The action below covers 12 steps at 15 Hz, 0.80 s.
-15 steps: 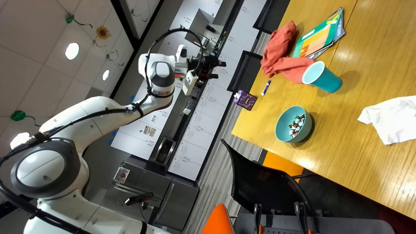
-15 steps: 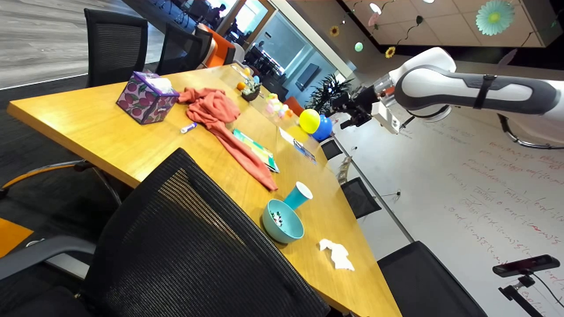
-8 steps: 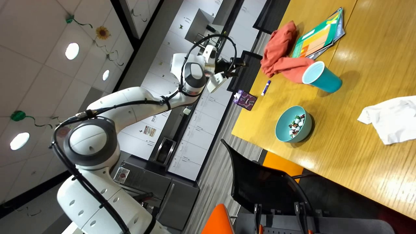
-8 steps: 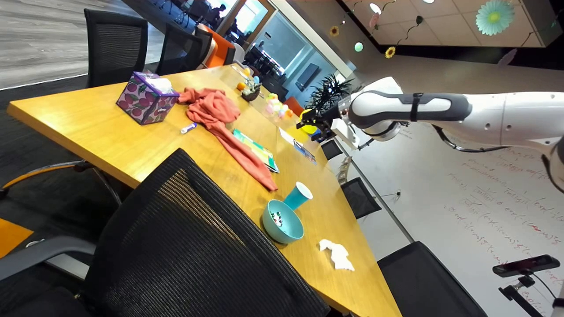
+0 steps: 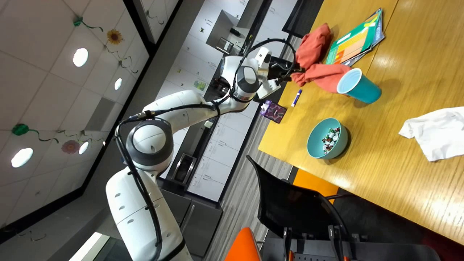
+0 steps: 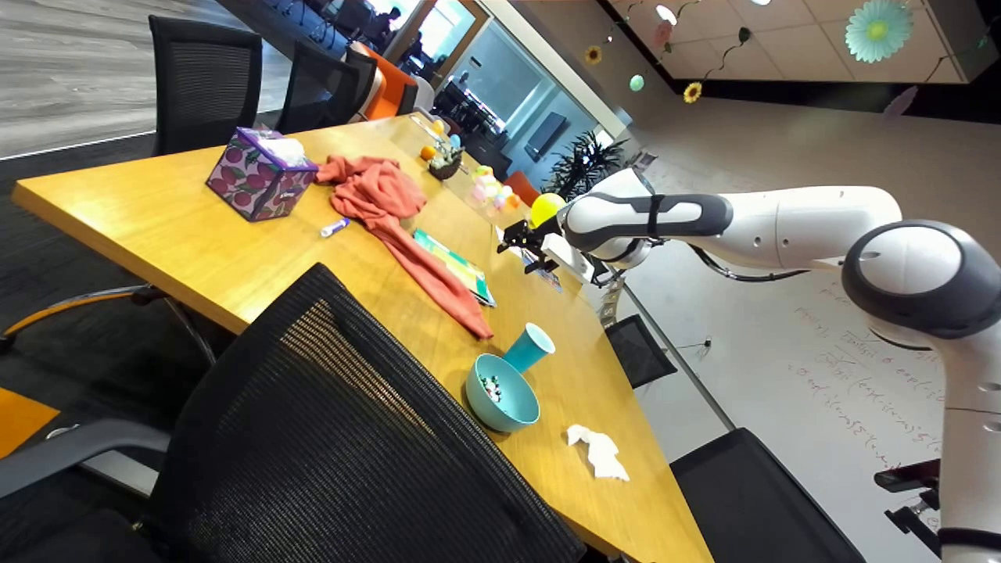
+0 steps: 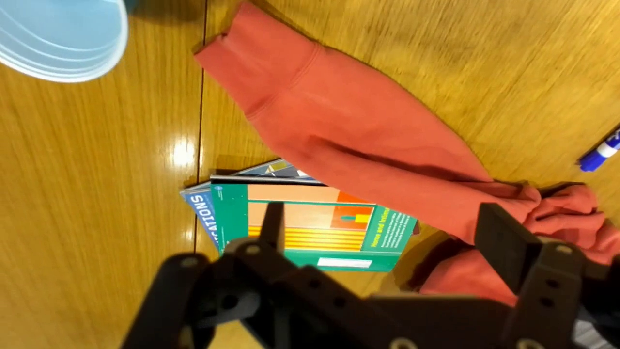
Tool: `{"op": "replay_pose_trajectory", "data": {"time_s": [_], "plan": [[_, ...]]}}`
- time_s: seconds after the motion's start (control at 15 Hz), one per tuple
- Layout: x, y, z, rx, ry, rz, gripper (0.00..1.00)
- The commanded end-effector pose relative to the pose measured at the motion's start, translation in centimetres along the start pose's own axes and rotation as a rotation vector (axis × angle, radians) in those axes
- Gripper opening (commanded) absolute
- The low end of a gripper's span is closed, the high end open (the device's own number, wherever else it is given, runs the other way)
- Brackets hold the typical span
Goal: Hang the orange sweatshirt on the backrest of the black chair
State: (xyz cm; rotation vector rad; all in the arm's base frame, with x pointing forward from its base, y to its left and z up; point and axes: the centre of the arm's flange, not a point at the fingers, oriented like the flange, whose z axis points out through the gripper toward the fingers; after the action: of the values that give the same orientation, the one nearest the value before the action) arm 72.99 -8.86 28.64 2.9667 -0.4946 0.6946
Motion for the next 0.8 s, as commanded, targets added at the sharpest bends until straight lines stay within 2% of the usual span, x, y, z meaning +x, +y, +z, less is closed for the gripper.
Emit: {"op": "replay_pose_trajectory", "data": {"time_s": [0.0,0.4,0.73], "plan": [[2.3,0.2,3.7,-0.023,-0.027,0.083,1.00],[0.9,1.6,8.7,-0.029,-0.088,0.137,1.00],[-0.7,1.8,8.9,-0.029,-0.082,0.119,1.00]]}}
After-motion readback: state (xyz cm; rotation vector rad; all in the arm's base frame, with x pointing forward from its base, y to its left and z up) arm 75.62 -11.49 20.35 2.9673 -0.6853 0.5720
